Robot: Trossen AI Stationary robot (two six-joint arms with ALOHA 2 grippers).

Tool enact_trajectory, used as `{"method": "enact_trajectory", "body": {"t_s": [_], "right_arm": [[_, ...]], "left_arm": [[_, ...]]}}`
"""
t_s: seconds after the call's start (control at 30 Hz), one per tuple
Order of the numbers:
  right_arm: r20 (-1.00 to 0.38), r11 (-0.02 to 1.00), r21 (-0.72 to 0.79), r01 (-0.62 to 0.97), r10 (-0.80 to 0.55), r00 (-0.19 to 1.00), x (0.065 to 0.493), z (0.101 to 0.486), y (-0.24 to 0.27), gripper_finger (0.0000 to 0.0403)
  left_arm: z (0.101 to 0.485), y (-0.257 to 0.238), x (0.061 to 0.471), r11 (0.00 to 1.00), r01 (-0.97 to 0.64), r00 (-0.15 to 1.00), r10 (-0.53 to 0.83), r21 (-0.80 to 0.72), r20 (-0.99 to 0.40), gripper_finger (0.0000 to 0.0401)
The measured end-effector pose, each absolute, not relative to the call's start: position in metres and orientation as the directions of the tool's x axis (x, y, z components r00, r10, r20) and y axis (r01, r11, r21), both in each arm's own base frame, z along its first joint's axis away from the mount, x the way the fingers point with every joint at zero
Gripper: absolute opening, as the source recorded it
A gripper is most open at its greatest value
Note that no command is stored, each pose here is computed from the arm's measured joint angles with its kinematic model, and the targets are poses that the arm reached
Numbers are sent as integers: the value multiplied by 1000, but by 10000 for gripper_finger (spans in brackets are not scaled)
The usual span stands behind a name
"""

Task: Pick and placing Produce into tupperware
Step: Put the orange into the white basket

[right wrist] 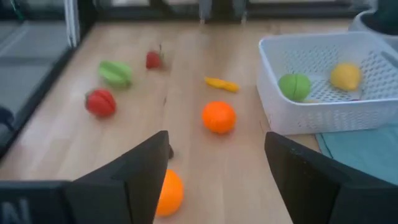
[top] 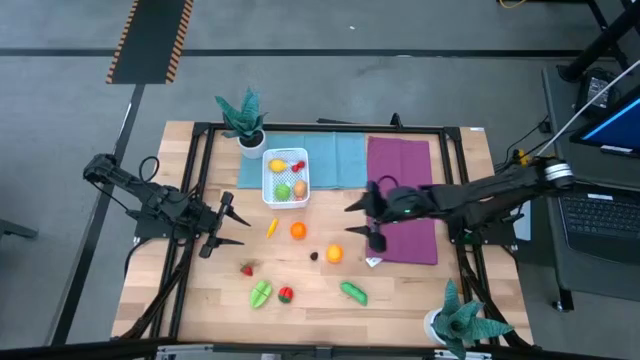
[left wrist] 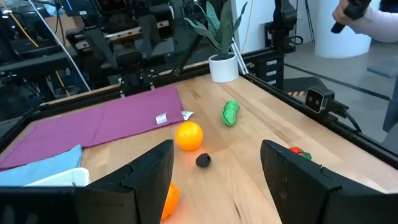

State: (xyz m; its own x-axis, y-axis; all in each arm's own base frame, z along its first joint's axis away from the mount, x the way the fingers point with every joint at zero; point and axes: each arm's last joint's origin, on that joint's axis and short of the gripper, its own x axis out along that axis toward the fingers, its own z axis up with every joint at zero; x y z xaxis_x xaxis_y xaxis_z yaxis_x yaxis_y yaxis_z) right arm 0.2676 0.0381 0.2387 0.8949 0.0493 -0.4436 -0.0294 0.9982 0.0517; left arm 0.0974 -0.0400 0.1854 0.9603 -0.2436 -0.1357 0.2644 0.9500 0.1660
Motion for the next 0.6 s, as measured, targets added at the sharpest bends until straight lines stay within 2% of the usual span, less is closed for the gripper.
{"method": "enact_trajectory", "body": {"t_s": [0.17,0.3,0.6], "right_arm": [[-336,990,65,-122,137,932,237,223,56,267],[-404,995,89,-34,67,912,223,195,62,267],[-352,986,136,-102,144,925,224,172,87,267]], "left_arm": [[188,-40,98,953,255,965,-239,162,-109,234],[188,-40,98,954,253,965,-238,160,-107,234],[189,-40,98,955,252,966,-238,153,-104,234]]}}
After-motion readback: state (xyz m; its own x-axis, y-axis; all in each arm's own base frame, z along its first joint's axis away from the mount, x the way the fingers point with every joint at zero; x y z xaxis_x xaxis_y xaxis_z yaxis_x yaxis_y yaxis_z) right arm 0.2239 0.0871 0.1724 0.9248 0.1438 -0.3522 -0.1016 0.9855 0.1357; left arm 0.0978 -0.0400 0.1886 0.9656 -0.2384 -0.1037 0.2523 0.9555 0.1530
